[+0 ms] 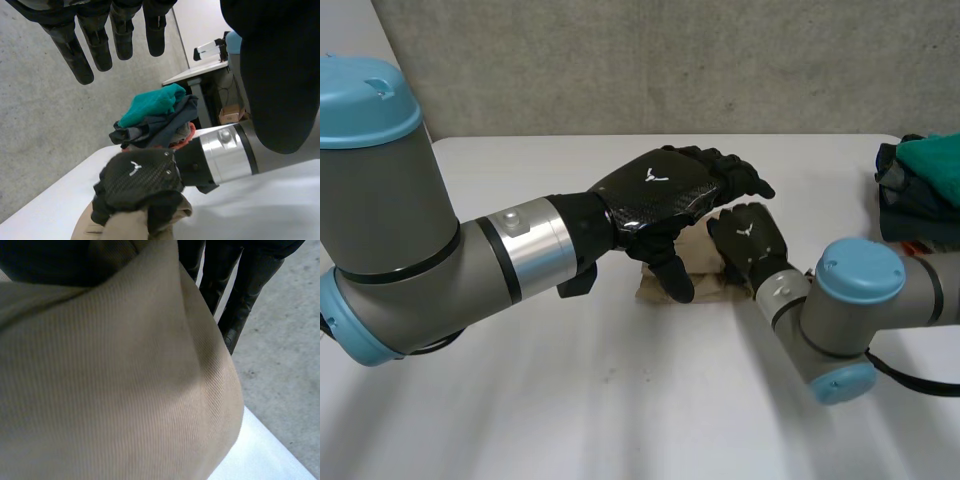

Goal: Fold the laundry.

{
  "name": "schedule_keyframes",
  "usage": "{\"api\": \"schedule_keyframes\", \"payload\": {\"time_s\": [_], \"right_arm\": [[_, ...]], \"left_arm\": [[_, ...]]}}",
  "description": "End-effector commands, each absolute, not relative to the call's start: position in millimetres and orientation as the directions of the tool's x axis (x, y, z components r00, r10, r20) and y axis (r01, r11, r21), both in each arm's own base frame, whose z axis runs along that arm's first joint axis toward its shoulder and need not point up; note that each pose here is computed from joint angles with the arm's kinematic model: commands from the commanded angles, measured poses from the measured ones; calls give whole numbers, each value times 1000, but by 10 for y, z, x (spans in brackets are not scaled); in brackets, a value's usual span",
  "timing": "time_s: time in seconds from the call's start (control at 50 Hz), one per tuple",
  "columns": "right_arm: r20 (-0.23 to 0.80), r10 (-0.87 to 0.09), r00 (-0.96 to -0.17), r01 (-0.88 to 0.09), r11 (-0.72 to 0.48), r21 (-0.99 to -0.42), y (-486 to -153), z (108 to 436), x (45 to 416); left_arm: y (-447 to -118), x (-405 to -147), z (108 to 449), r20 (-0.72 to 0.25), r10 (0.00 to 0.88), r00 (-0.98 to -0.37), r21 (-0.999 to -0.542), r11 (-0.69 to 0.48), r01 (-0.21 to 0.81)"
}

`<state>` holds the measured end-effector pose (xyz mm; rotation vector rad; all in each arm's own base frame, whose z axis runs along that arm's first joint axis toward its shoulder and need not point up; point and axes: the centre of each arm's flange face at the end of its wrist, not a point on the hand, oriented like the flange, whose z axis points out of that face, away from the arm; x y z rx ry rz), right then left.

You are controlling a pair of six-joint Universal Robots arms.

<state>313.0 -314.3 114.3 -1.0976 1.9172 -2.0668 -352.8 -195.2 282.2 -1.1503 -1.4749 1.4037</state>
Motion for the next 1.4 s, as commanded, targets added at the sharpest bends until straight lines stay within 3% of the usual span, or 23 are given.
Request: {"api": "schedule_keyframes", "payload": {"time_s": [0.02,0.16,0.3,0.46,0.54,0.62,0.7,0.8,0.88,1.04,1.12,1.28,1.32,1.4], "right_arm": [[425,-466,-776,-364,-218,-905,-3520,1442,2921],[429,-477,-767,-352,-246,-903,-3797,1632,2740],[463,-462,-756,-314,-365,-877,-4128,1953,2509],[450,-312,-837,-232,-542,-808,-4510,2808,2135],[376,-232,-897,-160,-623,-766,-4744,3282,1617],[338,-162,-927,-142,-683,-716,-4939,3510,1068],[347,-137,-928,-171,-669,-723,-5067,3407,616],[333,-272,-903,-139,-550,-824,-5175,2871,183],[325,-351,-878,-134,-472,-871,-5172,2452,-55],[345,-366,-864,-176,-422,-890,-5075,1772,-561],[349,-389,-853,-181,-406,-896,-5026,1602,-607],[332,-375,-865,-177,-391,-903,-5054,1442,-659],[331,-365,-870,-178,-393,-902,-5048,1482,-661],[326,-298,-897,-183,-421,-888,-4978,1879,-635]], "left_arm": [[-1957,-3462,2890,-56,952,-301,-996,-32,86],[-2005,-3326,2926,-57,939,-339,-996,-30,87],[-1998,-3311,2908,-52,939,-340,-996,-23,90],[-1992,-3323,2946,-67,938,-340,-996,-43,78],[-1991,-3333,2962,-73,938,-339,-996,-52,70],[-1981,-3340,2976,-74,939,-336,-996,-55,67],[-1978,-3327,3008,-81,933,-350,-996,-62,64],[-1992,-3319,2994,-80,925,-372,-996,-59,69],[-1976,-3329,2980,-79,925,-372,-996,-56,73],[-1979,-3332,2965,-77,922,-380,-996,-52,76],[-1957,-3345,2956,-76,919,-387,-996,-49,79],[-1925,-3362,2947,-75,920,-384,-996,-47,81],[-1920,-3365,2947,-75,921,-382,-996,-47,81],[-1902,-3372,2952,-76,923,-378,-996,-49,80]]}}
